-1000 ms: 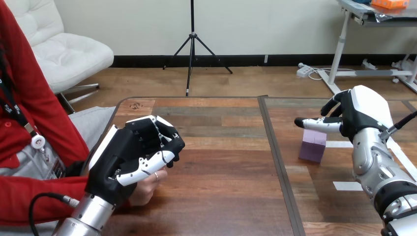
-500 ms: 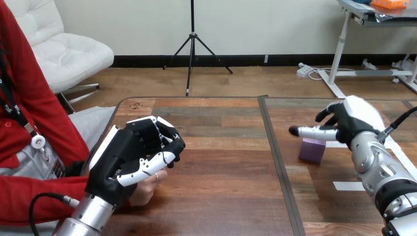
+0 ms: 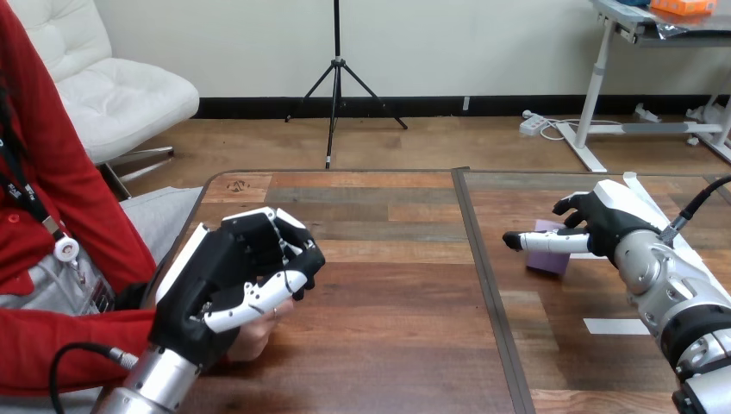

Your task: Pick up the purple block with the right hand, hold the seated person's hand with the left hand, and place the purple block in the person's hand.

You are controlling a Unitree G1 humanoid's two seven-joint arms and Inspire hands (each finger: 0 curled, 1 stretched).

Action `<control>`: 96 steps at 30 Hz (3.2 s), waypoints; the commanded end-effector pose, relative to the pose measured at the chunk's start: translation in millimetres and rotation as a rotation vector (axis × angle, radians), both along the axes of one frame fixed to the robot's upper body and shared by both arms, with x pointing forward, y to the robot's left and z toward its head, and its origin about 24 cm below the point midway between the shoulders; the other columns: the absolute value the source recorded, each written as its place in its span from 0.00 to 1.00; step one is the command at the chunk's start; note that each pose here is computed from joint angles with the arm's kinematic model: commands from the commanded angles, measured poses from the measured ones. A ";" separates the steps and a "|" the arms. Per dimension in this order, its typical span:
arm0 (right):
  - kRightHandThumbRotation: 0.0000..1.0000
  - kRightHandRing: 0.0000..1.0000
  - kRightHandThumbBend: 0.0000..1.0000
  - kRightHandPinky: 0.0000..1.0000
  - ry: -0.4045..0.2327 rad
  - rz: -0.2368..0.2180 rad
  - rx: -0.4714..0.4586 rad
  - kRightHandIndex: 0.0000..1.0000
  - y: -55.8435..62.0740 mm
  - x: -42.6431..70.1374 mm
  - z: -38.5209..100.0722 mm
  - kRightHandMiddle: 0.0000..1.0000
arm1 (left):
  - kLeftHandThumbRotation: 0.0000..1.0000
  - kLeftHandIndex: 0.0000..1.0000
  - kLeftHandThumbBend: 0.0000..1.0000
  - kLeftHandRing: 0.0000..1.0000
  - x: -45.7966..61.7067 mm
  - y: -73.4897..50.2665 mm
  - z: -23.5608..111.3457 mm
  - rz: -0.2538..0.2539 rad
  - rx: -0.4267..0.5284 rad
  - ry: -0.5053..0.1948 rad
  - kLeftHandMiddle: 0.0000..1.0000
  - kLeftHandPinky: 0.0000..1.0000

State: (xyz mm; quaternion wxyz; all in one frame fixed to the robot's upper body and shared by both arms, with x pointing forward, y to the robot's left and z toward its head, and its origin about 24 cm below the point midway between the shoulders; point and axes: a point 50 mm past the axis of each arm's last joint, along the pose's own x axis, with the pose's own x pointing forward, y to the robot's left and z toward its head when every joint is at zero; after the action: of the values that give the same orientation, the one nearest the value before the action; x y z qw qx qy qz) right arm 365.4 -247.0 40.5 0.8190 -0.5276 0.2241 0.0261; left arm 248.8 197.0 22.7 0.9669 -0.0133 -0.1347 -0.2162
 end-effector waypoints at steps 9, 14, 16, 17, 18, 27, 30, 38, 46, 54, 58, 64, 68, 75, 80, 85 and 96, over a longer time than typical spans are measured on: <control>0.61 0.91 1.00 0.80 -0.040 0.025 -0.003 0.90 6.1 16.2 27.2 0.90 | 0.19 0.44 0.49 0.36 -6.7 6.1 9.9 0.003 0.024 -0.057 0.48 0.24; 0.60 0.92 1.00 0.82 -0.033 0.028 0.009 0.91 7.3 16.0 26.0 0.92 | 0.19 0.44 0.50 0.37 -10.6 7.0 6.7 0.004 0.025 -0.048 0.48 0.24; 0.58 0.93 1.00 0.83 -0.032 0.028 0.014 0.92 7.5 15.8 25.6 0.93 | 0.19 0.45 0.50 0.38 -12.0 7.2 5.9 0.003 0.026 -0.047 0.48 0.25; 0.58 0.93 1.00 0.83 -0.031 0.028 0.016 0.92 7.7 15.9 25.5 0.93 | 0.19 0.45 0.50 0.38 -12.5 7.1 5.2 0.001 0.022 -0.044 0.48 0.25; 0.57 0.93 1.00 0.83 -0.030 0.028 0.018 0.92 7.9 15.8 25.4 0.93 | 0.19 0.45 0.50 0.38 -13.0 7.0 4.7 0.000 0.019 -0.042 0.48 0.25; 0.52 0.94 1.00 0.84 -0.020 0.033 0.014 0.94 9.5 16.7 26.0 0.94 | 0.17 0.45 0.50 0.38 -17.2 5.2 2.4 -0.001 0.003 -0.027 0.49 0.26; 0.51 0.94 1.00 0.83 -0.021 0.042 0.004 0.93 10.0 17.2 26.8 0.94 | 0.16 0.45 0.50 0.38 -18.3 4.5 2.0 -0.002 -0.006 -0.021 0.49 0.25; 0.47 0.92 1.00 0.80 -0.025 0.059 -0.026 0.91 11.0 18.8 29.8 0.92 | 0.15 0.45 0.48 0.38 -20.2 3.8 2.3 -0.001 -0.011 -0.017 0.49 0.25; 0.44 0.87 1.00 0.74 -0.036 0.081 -0.061 0.84 12.2 20.6 33.5 0.86 | 0.15 0.45 0.47 0.38 -20.7 3.8 2.6 0.003 -0.014 -0.012 0.49 0.25; 0.42 0.79 1.00 0.67 -0.045 0.065 -0.046 0.75 12.1 22.5 37.4 0.77 | 0.16 0.45 0.46 0.39 -19.3 3.9 2.8 0.011 -0.001 -0.015 0.49 0.25; 0.41 0.71 1.00 0.60 -0.059 0.059 -0.040 0.70 12.0 23.0 38.5 0.71 | 0.17 0.46 0.47 0.39 -18.3 3.9 2.3 0.017 0.002 -0.010 0.49 0.25; 0.40 0.58 1.00 0.50 -0.085 0.050 -0.038 0.63 11.2 23.4 40.3 0.62 | 0.19 0.46 0.46 0.39 -16.5 4.0 2.7 0.027 0.014 -0.014 0.49 0.25; 0.40 0.54 1.00 0.47 -0.110 0.047 -0.039 0.60 9.6 23.1 41.1 0.58 | 0.20 0.46 0.47 0.39 -15.1 4.3 3.0 0.029 0.014 -0.016 0.49 0.25; 0.40 0.47 1.00 0.40 -0.135 0.034 -0.034 0.53 8.4 24.2 44.6 0.51 | 0.23 0.46 0.48 0.40 -13.0 5.0 4.3 0.032 0.020 -0.019 0.50 0.25; 0.40 0.43 1.00 0.36 -0.156 0.031 -0.032 0.49 7.5 25.6 48.9 0.47 | 0.25 0.47 0.49 0.39 -11.7 5.2 5.1 0.032 0.014 -0.020 0.50 0.25; 0.40 0.39 1.00 0.33 -0.179 0.029 -0.035 0.46 6.7 26.7 52.8 0.44 | 0.26 0.47 0.49 0.39 -10.8 5.9 6.2 0.035 0.023 -0.029 0.50 0.25; 0.40 0.35 1.00 0.28 -0.218 0.031 -0.040 0.45 4.4 29.3 62.2 0.41 | 0.29 0.46 0.50 0.39 -9.6 7.2 7.7 0.035 0.017 -0.031 0.49 0.25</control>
State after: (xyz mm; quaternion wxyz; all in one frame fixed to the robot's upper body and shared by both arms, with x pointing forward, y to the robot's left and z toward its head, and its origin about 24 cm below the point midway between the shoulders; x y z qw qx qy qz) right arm 375.3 -245.4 58.3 0.8138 -0.5479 0.1933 0.0118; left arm 220.6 205.9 7.5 0.9769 -0.0152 -0.0974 -0.1895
